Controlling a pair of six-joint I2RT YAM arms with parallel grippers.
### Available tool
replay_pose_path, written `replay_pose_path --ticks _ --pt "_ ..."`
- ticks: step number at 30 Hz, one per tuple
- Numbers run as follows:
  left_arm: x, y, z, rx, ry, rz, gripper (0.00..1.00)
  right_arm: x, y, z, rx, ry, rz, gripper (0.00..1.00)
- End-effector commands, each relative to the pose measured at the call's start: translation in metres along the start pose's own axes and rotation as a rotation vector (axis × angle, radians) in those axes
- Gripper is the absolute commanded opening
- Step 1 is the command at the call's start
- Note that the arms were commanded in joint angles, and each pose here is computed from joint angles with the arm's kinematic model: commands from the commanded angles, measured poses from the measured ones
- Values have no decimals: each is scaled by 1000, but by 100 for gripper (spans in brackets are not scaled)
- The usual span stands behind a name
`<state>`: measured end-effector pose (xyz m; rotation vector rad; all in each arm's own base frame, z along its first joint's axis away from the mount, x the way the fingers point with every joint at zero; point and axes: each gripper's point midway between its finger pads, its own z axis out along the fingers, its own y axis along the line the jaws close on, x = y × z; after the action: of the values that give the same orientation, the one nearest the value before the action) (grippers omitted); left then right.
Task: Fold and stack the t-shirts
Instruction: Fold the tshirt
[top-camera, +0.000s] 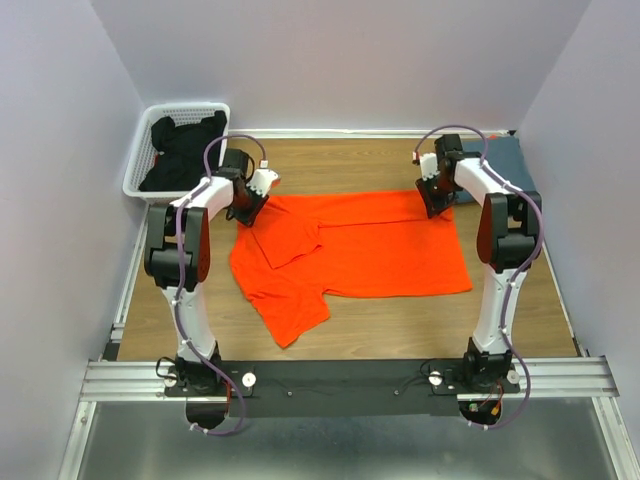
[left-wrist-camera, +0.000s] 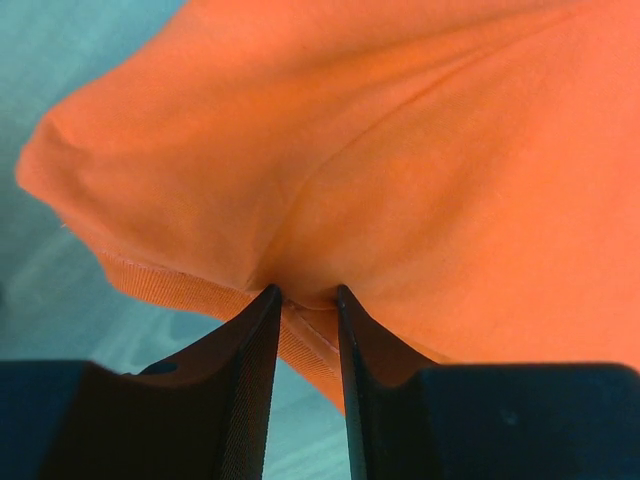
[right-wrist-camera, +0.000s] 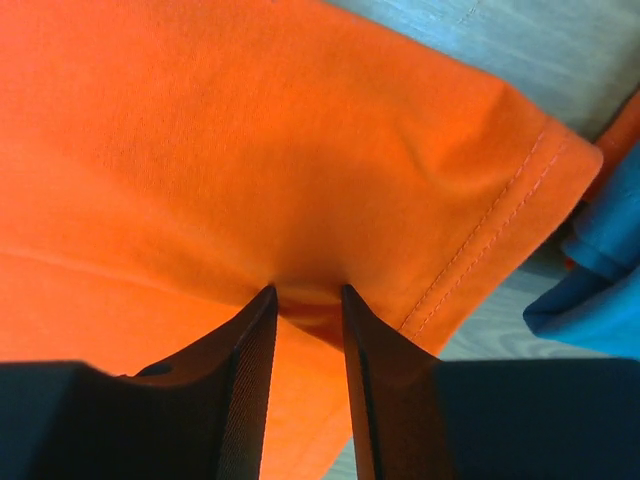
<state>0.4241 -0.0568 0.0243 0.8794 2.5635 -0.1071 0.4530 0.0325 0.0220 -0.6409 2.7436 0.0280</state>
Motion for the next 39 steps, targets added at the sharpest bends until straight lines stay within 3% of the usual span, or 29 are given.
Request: replay_pose_path --ticks 1,4,8,11,12,14,16,17,20,24,27,39 --pt "0 29 22 -87 50 -5 36 -4 -8 24 27 15 -7 41" --pt "-15 33 19 -66 32 -1 36 -27 -12 19 25 -42 2 47" --pt "-48 23 -17 -12 -71 35 41 -43 1 -11 -33 -106 -5 57" --pt "-64 5 -56 54 -153 94 50 -49 18 -51 -96 -162 -35 62" --pt "-64 -5 -64 98 -174 131 63 -46 28 -60 -137 -171 -47 64" --pt "-63 -15 -92 104 -207 164 65 -39 35 -96 -143 -207 -94 65" --pt "-44 -35 -99 170 -191 216 67 -13 40 -102 -146 -168 -141 66" --pt "-31 -45 -106 182 -186 231 67 -9 42 -123 -124 -198 -171 65" --pt "8 -69 -110 241 -140 287 67 35 45 -130 -94 -129 -241 63" --pt "53 -91 -108 281 -73 317 65 93 48 -126 -66 -9 -331 51" --pt "68 -102 -112 274 -67 336 64 125 52 -122 -63 49 -373 43" --pt "77 -109 -111 256 -63 325 64 187 60 -90 -71 184 -442 40"
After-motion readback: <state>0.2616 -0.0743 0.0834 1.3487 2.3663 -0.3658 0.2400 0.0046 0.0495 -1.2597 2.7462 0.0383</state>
